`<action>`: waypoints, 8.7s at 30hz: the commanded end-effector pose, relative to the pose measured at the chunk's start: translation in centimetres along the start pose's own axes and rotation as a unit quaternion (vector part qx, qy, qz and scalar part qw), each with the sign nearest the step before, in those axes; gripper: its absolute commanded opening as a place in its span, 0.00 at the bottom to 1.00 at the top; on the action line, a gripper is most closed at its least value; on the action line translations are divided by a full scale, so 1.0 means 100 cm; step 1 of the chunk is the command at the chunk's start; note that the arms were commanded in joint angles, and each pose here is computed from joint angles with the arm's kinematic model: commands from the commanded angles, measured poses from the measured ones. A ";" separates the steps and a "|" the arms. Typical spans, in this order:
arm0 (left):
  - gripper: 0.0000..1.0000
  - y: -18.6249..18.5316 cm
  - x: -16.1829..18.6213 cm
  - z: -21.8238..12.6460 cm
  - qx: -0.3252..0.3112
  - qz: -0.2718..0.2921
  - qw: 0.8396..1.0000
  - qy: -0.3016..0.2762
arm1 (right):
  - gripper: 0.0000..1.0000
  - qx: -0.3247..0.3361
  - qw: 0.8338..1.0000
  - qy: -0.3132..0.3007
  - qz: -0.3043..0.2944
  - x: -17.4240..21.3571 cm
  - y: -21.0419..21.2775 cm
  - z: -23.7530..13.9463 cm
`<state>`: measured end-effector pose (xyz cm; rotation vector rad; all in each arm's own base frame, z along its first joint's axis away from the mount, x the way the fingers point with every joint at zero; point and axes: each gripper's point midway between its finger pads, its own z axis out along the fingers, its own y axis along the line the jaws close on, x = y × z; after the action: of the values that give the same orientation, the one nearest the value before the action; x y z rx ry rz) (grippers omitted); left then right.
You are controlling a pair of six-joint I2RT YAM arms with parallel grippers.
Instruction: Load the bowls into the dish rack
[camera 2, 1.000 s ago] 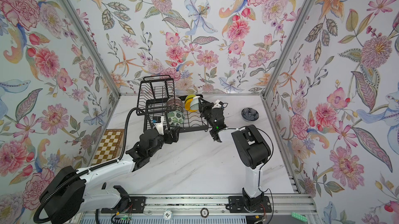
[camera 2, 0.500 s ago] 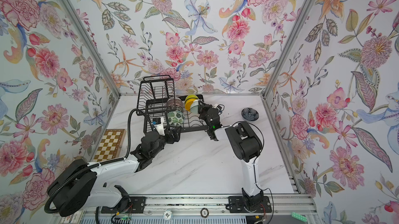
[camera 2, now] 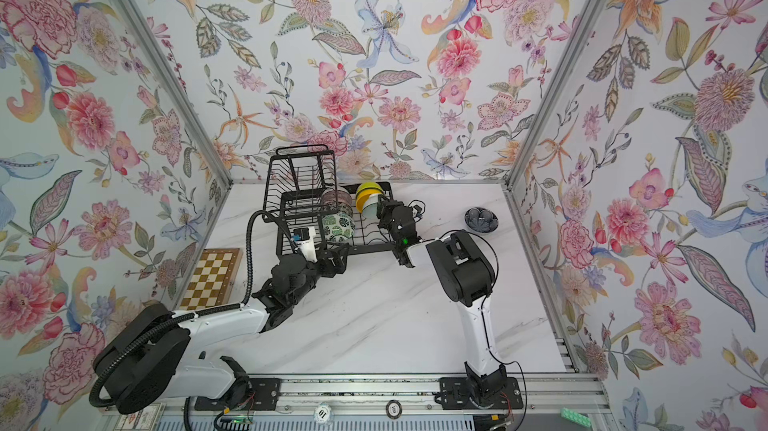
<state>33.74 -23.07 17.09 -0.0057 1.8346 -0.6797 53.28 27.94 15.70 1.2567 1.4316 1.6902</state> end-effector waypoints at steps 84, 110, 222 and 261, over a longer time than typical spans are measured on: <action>0.99 0.007 -0.005 -0.010 -0.010 -0.008 1.000 -0.010 | 0.17 0.120 0.990 -0.015 0.067 0.010 -0.050 -0.003; 0.99 0.007 -0.006 -0.010 -0.011 -0.011 1.000 -0.008 | 0.44 0.089 0.995 0.002 0.054 0.020 -0.022 -0.002; 0.99 -0.196 -0.020 0.103 0.107 0.249 0.959 0.080 | 0.00 0.436 0.807 -0.060 -0.395 -0.317 0.046 -0.196; 0.51 -0.119 -0.058 0.100 0.112 -0.095 0.988 0.045 | 0.00 0.094 0.774 -0.001 -0.627 0.005 0.147 -0.153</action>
<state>40.31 -35.71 25.62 0.0132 1.8646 -1.0263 41.43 18.26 26.07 0.1047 1.9496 0.5387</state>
